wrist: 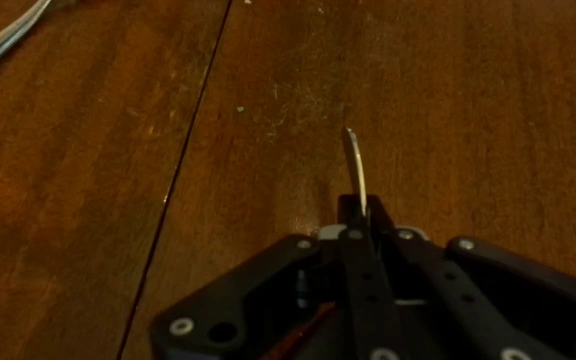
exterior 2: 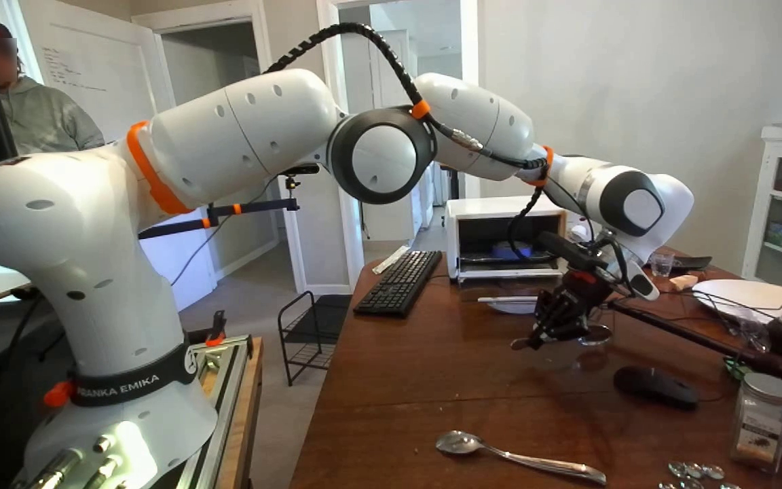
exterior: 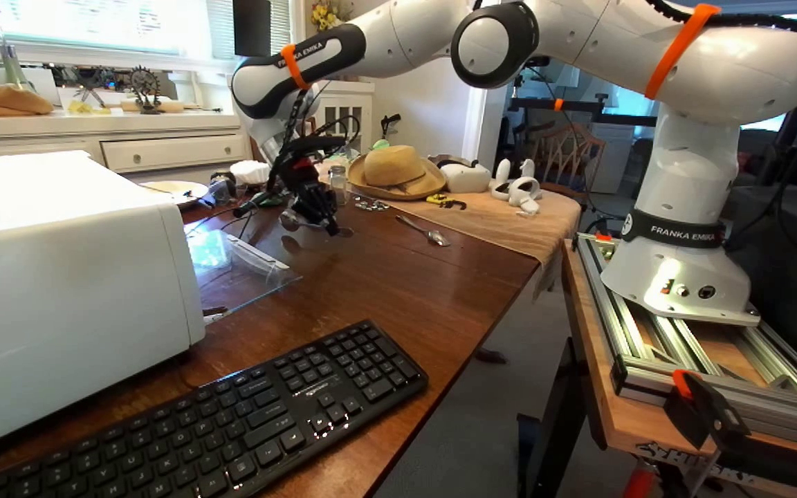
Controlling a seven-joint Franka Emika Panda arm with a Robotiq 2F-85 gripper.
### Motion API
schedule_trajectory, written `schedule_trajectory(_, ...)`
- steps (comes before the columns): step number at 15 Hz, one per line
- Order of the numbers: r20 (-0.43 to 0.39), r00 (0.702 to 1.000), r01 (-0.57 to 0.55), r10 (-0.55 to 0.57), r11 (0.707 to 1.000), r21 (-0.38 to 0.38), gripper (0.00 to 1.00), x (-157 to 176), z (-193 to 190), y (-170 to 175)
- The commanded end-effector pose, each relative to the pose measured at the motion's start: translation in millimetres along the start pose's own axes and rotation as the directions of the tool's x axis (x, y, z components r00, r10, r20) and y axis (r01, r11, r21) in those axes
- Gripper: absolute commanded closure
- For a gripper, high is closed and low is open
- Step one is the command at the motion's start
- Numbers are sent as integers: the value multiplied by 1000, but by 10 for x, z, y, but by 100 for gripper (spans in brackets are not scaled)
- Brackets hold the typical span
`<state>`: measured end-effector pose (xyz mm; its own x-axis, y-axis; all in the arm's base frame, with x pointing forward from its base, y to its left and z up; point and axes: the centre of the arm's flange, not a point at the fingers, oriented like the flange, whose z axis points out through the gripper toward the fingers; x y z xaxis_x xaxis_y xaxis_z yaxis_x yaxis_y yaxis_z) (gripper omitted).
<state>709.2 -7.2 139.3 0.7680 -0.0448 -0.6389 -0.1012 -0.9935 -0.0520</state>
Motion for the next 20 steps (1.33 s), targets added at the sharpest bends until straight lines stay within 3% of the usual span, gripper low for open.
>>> schedule_trajectory(1, -11, 1000, -2, 2, 1000, 9, 99, 244, -139, 0)
schedule_trajectory(12, -30, 1000, 3, -3, 1000, 12, 97, 283, -163, 20)
schedule_trajectory(15, -32, 999, 3, -2, 1000, 14, 64, 282, -154, 19)
schedule_trajectory(20, -43, 999, -12, 13, 1000, 13, 25, 180, -183, 37)
